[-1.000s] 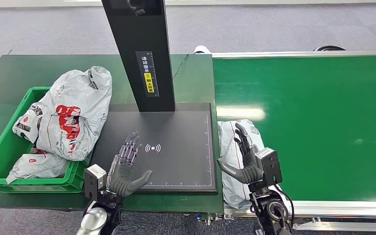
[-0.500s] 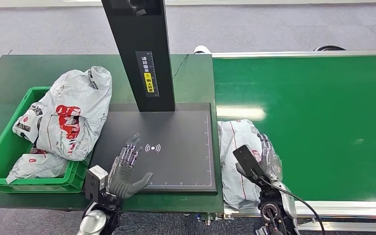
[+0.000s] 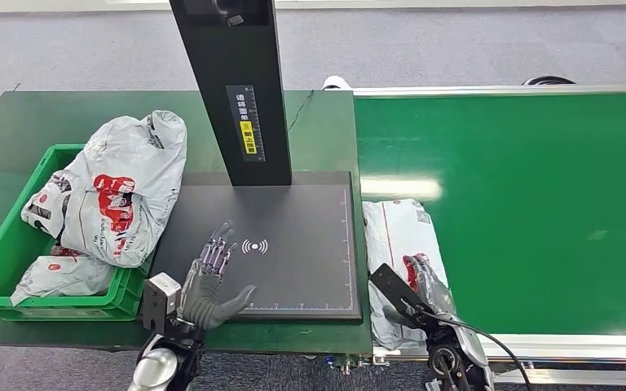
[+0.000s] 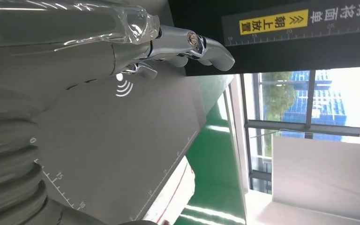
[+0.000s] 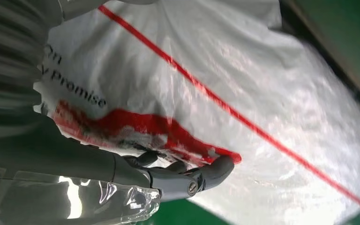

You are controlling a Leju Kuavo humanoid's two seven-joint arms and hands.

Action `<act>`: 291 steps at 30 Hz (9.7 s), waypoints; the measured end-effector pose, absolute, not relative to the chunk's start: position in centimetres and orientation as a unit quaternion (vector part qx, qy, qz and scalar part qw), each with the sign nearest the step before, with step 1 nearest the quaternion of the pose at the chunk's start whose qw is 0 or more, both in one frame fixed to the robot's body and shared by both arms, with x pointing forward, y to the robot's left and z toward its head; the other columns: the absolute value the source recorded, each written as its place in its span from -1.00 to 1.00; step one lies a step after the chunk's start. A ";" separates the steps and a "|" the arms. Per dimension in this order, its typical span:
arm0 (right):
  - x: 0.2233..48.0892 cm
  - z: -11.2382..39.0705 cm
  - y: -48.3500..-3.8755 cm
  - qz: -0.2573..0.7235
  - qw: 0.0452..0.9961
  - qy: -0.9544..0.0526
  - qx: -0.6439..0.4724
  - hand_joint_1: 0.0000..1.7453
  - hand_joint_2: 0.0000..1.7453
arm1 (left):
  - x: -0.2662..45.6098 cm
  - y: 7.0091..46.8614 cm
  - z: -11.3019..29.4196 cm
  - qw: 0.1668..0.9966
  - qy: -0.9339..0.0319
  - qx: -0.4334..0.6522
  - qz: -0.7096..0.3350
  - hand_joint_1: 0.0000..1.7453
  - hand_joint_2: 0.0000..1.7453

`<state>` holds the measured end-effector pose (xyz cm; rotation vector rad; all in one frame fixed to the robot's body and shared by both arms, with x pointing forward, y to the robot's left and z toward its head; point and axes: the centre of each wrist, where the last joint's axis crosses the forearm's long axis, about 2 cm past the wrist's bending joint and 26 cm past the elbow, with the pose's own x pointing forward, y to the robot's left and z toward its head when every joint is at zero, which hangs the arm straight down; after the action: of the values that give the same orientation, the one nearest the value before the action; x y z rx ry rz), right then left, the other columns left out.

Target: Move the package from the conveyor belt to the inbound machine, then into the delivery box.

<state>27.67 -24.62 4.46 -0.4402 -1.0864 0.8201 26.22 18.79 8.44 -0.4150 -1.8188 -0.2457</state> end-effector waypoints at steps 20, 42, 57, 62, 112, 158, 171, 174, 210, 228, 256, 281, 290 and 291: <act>29.2 3.2 -23.4 0.441 0.744 -0.476 -0.158 1.00 1.00 | 27.1 18.3 8.6 0.589 -0.781 -0.177 -0.110 -1.00 1.00; 30.2 6.4 -23.9 0.264 0.668 -0.671 -0.186 1.00 1.00 | 25.8 19.2 8.5 0.590 -0.785 -0.165 -0.093 -1.00 1.00; 28.6 11.0 -25.7 0.089 0.500 -0.796 -0.330 1.00 1.00 | 25.8 19.3 8.6 0.580 -0.793 -0.168 -0.088 -1.00 1.00; 28.3 11.4 -25.8 0.074 0.490 -0.806 -0.324 1.00 1.00 | 25.8 19.4 8.7 0.576 -0.796 -0.167 -0.083 -1.00 1.00; 32.0 10.5 -13.1 0.555 0.399 -0.730 0.006 1.00 1.00 | 27.0 19.4 9.7 0.526 -0.839 -0.137 -0.039 -1.00 1.00; 33.6 12.3 -16.9 0.206 0.436 -0.875 0.042 -1.00 1.00 | 28.0 17.9 10.3 0.498 -0.849 -0.032 -0.172 -1.00 1.00; 31.8 11.3 -19.2 0.069 0.492 -0.858 0.128 -1.00 1.00 | 28.3 16.4 10.8 0.471 -0.826 0.068 -0.303 -1.00 1.00; 31.1 10.5 -20.1 0.036 0.507 -0.849 0.147 -1.00 1.00 | 28.3 16.0 10.8 0.464 -0.818 0.092 -0.327 -1.00 1.00; 27.8 7.3 -17.6 -0.001 0.591 -0.784 0.191 -1.00 1.00 | 37.3 15.6 12.6 0.530 -0.605 0.324 -0.499 -0.99 1.00; 28.3 6.6 -17.6 -0.002 0.603 -0.776 0.182 -1.00 1.00 | 38.6 14.4 12.3 0.465 -0.540 0.228 -0.664 1.00 1.00; 27.4 6.4 -19.1 -0.035 0.600 -0.779 0.176 -1.00 1.00 | 34.0 16.5 12.9 0.289 -0.819 0.263 -0.421 1.00 1.00; 25.5 5.8 -20.4 -0.056 0.596 -0.787 0.149 -1.00 1.00 | 30.4 29.1 15.2 0.264 -0.827 0.462 -0.183 1.00 1.00; 25.4 5.9 -20.5 -0.058 0.596 -0.787 0.147 -1.00 1.00 | 30.0 31.2 14.7 0.283 -0.807 0.489 -0.172 1.00 1.00; 25.4 5.9 -20.6 -0.058 0.596 -0.787 0.147 -1.00 1.00 | 29.9 31.2 14.7 0.284 -0.807 0.489 -0.172 1.00 1.00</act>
<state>25.41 -20.56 5.89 0.3412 -1.8277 -0.1343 29.95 31.20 14.71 1.3094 -2.1588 -0.4590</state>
